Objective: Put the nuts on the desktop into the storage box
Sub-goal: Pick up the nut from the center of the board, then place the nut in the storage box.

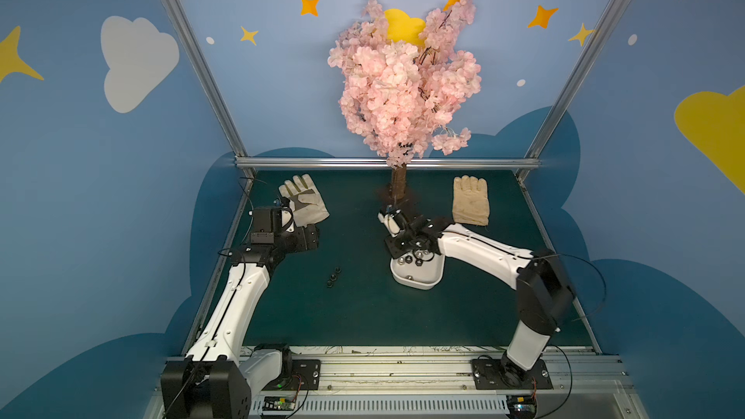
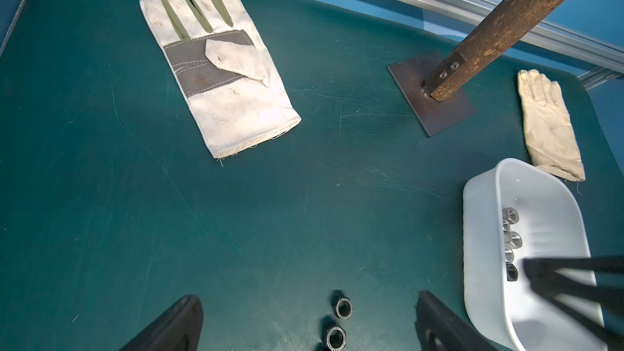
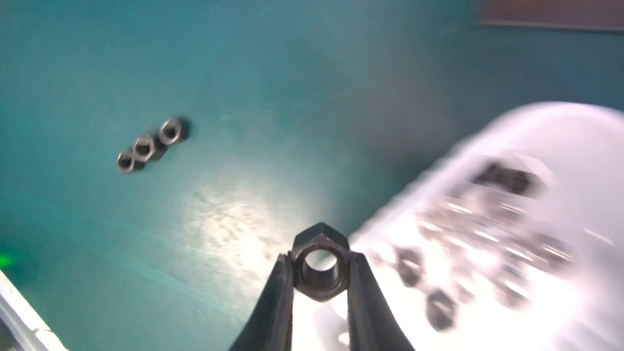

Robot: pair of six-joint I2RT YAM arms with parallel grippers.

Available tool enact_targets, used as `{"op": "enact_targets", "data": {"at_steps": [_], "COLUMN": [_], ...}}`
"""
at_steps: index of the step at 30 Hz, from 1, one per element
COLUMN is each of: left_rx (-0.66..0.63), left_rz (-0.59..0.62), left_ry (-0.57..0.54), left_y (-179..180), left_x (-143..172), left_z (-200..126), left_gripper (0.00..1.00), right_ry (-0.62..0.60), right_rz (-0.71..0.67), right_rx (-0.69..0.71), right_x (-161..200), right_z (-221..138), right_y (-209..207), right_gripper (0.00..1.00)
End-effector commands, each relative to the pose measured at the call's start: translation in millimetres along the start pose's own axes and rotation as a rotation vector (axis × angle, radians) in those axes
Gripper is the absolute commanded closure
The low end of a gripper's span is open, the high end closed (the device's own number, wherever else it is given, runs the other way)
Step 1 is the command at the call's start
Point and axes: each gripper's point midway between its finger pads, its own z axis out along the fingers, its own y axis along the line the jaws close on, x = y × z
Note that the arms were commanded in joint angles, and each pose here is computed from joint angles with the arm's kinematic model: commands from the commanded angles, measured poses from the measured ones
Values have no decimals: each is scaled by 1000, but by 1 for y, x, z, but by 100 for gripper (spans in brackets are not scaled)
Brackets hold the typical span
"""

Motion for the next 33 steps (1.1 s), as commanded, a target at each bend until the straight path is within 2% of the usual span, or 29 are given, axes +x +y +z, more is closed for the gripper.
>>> {"op": "enact_targets", "data": {"at_steps": [1, 5, 8, 14, 19, 25, 29, 33], "left_rx": [1, -1, -1, -12, -12, -17, -14, -12], "left_rz": [-4, -7, -7, -6, -6, -3, -4, -3], "left_ry": [-1, 0, 1, 5, 6, 4, 4, 4], "left_y": [0, 0, 0, 2, 2, 3, 3, 2], "left_x": [2, 3, 3, 4, 4, 4, 4, 4], "left_z": [1, 1, 2, 3, 3, 3, 2, 2], "left_gripper": [0, 0, 0, 0, 0, 0, 0, 0], "right_ry": [13, 86, 131, 182, 217, 270, 306, 289], "right_rz": [60, 127, 144, 136, 58, 13, 6, 1], "right_rx": [30, 84, 93, 56, 53, 36, 48, 52], "right_x": [15, 36, 44, 42, 38, 44, 50, 48], "right_z": [-13, -8, 4, 34, 51, 69, 73, 68], "right_y": [-29, -67, -75, -63, -43, -23, -22, -21], "right_gripper": [82, 82, 82, 82, 81, 74, 69, 67]}}
